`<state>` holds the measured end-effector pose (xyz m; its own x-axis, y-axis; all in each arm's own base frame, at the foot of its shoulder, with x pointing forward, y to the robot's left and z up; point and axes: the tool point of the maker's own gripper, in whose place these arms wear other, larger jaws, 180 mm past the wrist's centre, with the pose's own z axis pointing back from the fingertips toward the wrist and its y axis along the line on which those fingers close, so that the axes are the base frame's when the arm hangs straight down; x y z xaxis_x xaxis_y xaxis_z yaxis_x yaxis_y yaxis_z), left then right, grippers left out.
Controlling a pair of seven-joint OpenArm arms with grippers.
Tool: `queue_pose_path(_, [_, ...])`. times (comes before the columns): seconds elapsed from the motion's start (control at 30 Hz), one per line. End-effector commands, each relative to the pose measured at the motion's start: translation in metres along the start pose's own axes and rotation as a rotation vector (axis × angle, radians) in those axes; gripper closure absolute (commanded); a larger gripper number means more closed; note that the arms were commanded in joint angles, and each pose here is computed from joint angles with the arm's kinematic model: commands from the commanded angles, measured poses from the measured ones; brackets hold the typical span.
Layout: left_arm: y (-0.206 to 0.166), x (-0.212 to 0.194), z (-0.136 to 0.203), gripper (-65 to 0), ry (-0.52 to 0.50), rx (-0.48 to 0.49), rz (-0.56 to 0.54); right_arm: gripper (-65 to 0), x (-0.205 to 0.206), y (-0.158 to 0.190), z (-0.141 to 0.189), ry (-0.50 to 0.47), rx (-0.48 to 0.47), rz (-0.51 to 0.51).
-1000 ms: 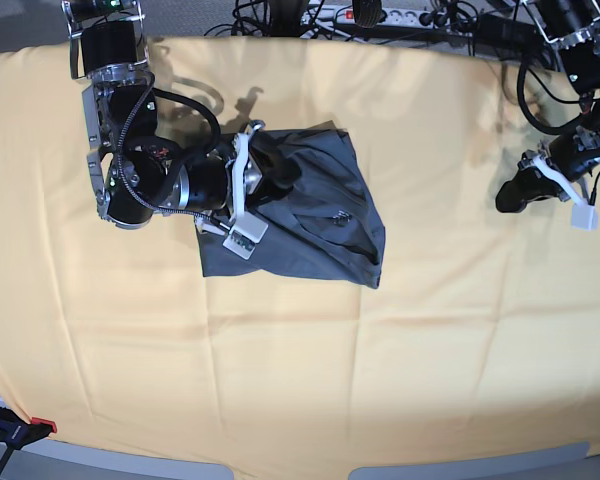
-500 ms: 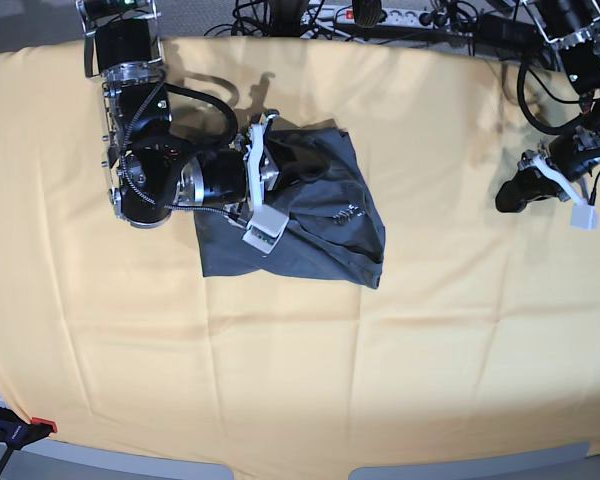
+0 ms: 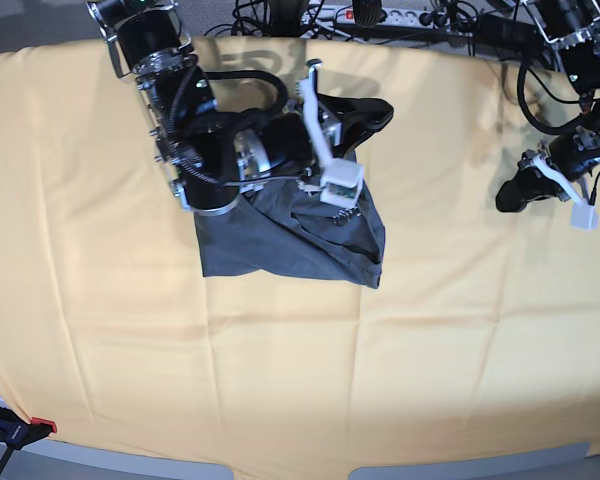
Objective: Fold the T-shirt properly
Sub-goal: 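Regrasp the folded bundle with the right gripper and fold it over again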
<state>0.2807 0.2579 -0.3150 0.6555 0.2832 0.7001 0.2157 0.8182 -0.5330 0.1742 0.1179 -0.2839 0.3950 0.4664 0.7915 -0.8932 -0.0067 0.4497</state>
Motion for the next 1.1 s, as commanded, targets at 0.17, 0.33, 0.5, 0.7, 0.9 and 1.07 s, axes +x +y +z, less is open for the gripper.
queue_pose_path(0.17, [-0.004, 0.017, 0.004, 0.0, -0.041, -0.012, -0.036, -19.6, 0.029, 0.006, 0.008, -0.053, -0.025, 0.101])
queue_pose_path(0.33, [-0.004, 0.017, 0.004, 0.0, -0.040, -0.015, -0.043, -22.9, 0.033, -0.005, 0.017, -0.011, -0.120, 0.171])
queue_pose_path(0.5, [-0.004, 0.017, 0.004, 0.0, -0.040, -0.015, -0.043, -28.2, 0.022, -0.030, 0.029, 0.058, -0.244, 0.192])
queue_pose_path(0.7, [-0.004, 0.017, 0.004, 0.0, -0.041, -0.015, -0.043, -40.5, 0.024, -0.050, 0.045, 0.089, -0.338, 0.231])
queue_pose_path(0.9, [-0.004, 0.016, 0.004, 0.0, -0.036, -0.014, -0.042, -40.2, 0.017, -0.066, 0.065, 0.149, -0.402, 0.255])
queue_pose_path(1.07, [-0.004, 0.016, 0.004, 0.0, -0.038, -0.015, -0.043, -30.8, 0.001, -0.072, 0.077, 0.197, -0.423, 0.241])
